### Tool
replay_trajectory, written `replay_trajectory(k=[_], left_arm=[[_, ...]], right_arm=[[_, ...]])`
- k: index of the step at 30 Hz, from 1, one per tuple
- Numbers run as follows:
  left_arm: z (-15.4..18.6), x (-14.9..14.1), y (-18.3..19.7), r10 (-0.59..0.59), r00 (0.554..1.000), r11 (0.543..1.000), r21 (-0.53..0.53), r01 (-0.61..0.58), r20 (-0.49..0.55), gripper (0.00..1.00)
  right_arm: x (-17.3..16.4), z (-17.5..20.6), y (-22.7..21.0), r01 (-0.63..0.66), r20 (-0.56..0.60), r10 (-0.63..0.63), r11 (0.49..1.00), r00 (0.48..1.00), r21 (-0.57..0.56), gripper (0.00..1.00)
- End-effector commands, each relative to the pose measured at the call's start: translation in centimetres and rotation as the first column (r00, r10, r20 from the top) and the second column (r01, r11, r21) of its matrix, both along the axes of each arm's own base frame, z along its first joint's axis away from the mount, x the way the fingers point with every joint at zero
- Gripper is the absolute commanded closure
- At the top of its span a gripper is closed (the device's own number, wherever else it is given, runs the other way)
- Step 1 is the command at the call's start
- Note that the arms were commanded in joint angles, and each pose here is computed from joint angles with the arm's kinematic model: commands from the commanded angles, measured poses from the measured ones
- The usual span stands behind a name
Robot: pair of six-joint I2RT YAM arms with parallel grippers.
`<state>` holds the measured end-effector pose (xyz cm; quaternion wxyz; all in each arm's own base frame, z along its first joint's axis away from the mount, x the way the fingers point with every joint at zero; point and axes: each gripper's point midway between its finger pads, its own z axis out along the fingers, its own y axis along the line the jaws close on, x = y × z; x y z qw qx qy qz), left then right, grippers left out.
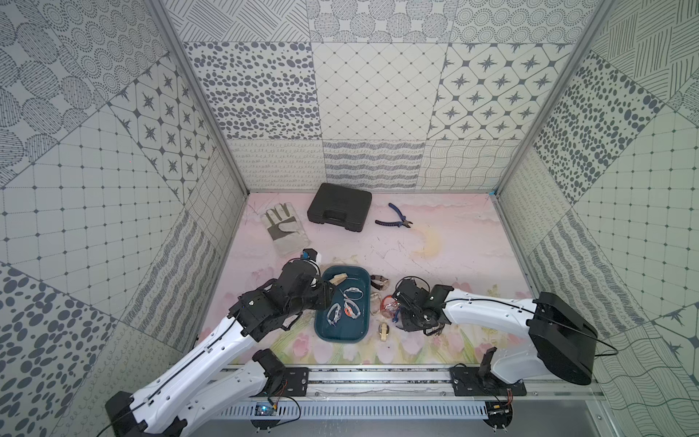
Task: Put the watch into the storage box
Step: Pick up the watch at the center of the board.
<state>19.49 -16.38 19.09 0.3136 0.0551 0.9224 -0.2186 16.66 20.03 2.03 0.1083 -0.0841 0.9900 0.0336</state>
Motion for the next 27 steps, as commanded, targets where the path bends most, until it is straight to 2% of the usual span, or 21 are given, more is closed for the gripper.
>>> replay_trajectory(k=[1, 5, 8, 12, 19, 23, 27], left_arm=[[-0.3, -0.3, 0.5, -0.008, 1.0, 0.999, 0.032, 0.008, 0.003, 0.52], [-0.3, -0.3, 0.7, -0.004, 1.0, 0.999, 0.035, 0.004, 0.004, 0.52], [-0.2, -0.4, 0.7, -0.003, 1.0, 0.999, 0.033, 0.002, 0.006, 0.52], [-0.2, -0.3, 0.8, 0.003, 1.0, 0.999, 0.032, -0.004, 0.009, 0.52], [0.4, -0.3, 1.0, 0.02, 0.999, 1.0, 0.013, -0.021, 0.03, 0.52], [1.4, -0.4, 1.6, 0.057, 0.997, 0.998, -0.018, -0.056, 0.049, 0.51], [2.7, -0.6, 2.5, 0.098, 0.991, 0.994, -0.056, -0.094, 0.087, 0.5]], right_arm=[[0.7, -0.2, 0.1, -0.002, 0.024, 0.002, 1.0, 1.0, -0.008, 0.75], [0.8, 0.4, -0.1, -0.005, 0.045, 0.005, 1.0, 0.999, -0.01, 0.93], [1.0, 2.0, -0.3, -0.013, 0.078, 0.013, 1.0, 0.997, -0.001, 1.0], [1.4, 4.9, -0.2, -0.043, 0.129, 0.039, 0.999, 0.991, 0.022, 1.0], [0.9, 8.5, 1.4, -0.15, 0.155, 0.144, 0.988, 0.977, 0.029, 1.0], [1.1, 11.0, 5.4, -0.284, 0.201, 0.259, 0.953, 0.945, 0.107, 1.0], [1.9, 11.3, 9.6, -0.404, 0.183, 0.378, 0.905, 0.908, 0.133, 1.0]])
